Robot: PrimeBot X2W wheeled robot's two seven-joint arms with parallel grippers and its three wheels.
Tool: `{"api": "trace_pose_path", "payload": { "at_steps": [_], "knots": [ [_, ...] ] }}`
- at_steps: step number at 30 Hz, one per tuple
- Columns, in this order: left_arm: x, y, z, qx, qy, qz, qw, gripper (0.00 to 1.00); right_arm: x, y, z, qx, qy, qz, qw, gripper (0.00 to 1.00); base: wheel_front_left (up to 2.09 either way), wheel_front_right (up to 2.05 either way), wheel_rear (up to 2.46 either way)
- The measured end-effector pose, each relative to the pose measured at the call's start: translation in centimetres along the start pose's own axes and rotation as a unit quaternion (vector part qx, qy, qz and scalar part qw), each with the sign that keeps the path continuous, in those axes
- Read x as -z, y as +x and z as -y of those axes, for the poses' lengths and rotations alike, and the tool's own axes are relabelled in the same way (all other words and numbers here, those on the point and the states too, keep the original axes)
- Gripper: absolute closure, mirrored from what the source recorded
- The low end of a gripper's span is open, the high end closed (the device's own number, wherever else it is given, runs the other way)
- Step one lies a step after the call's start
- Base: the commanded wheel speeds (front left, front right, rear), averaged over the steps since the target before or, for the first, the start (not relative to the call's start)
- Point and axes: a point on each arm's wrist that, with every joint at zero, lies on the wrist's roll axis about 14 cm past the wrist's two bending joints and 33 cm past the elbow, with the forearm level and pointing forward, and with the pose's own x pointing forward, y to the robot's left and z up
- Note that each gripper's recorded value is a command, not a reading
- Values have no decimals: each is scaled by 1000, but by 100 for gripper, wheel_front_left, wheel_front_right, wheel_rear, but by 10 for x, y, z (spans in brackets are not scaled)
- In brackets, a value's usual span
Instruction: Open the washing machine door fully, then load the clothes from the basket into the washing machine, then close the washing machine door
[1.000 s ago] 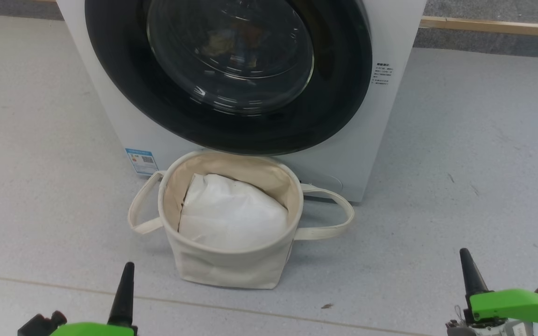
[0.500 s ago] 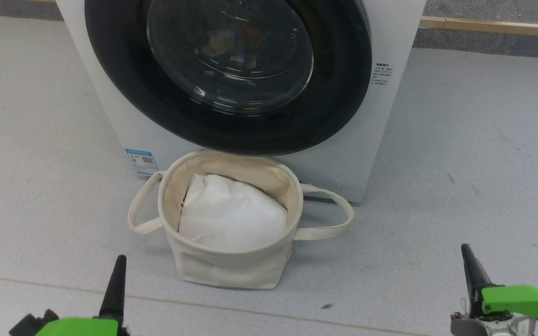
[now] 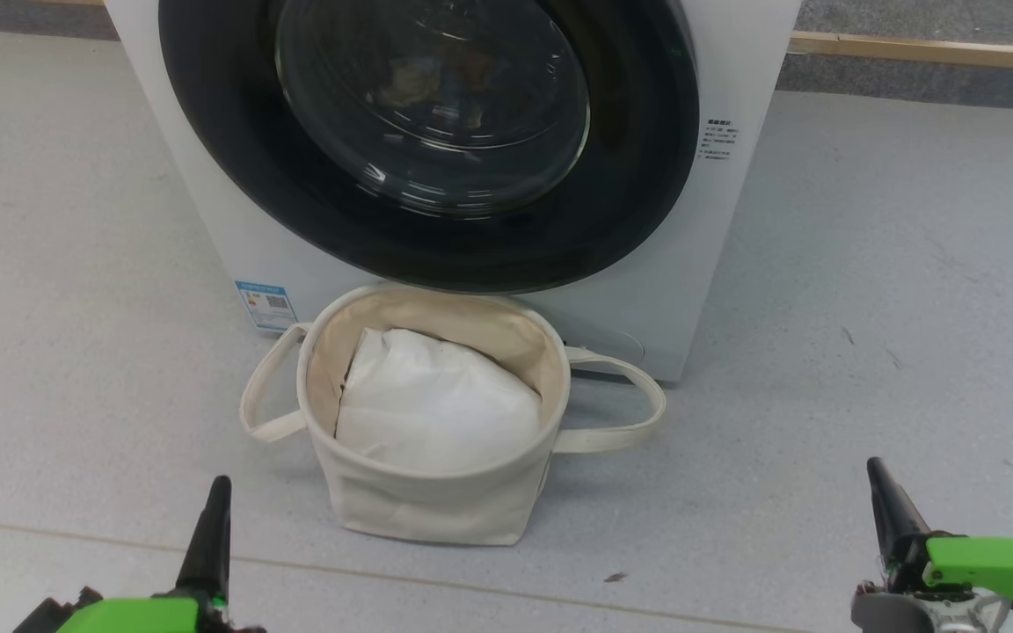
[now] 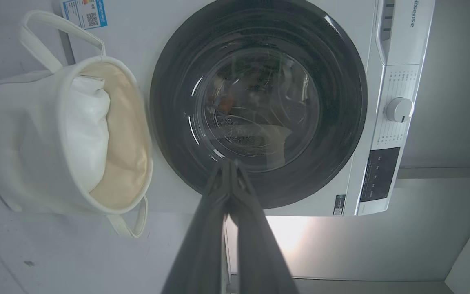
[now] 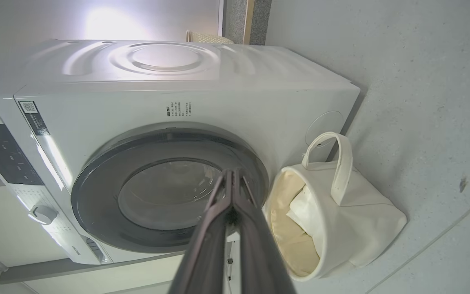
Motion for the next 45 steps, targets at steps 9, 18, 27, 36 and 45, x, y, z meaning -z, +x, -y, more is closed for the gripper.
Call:
{"api": "trace_pose_path", "payload": {
  "at_steps": [9, 18, 27, 36, 45],
  "knots": [
    [-6, 3, 10, 19, -48, 6, 999, 100, -3, 3, -6, -10, 45, 1, 999, 100, 0, 0, 0],
    [-6, 4, 11, 21, -48, 6, 999, 100, -3, 3, -6, -10, 45, 1, 999, 100, 0, 0, 0],
    [-6, 4, 11, 21, -48, 6, 999, 100, -4, 3, -6, -10, 45, 2, 999, 100, 0, 0, 0],
    [-6, 4, 11, 21, -48, 6, 999, 100, -4, 3, -6, -10, 45, 0, 999, 100, 0, 0, 0],
    [-6, 4, 11, 21, -48, 6, 999, 100, -4, 3, -6, -10, 45, 1, 999, 100, 0, 0, 0]
  ]
}}
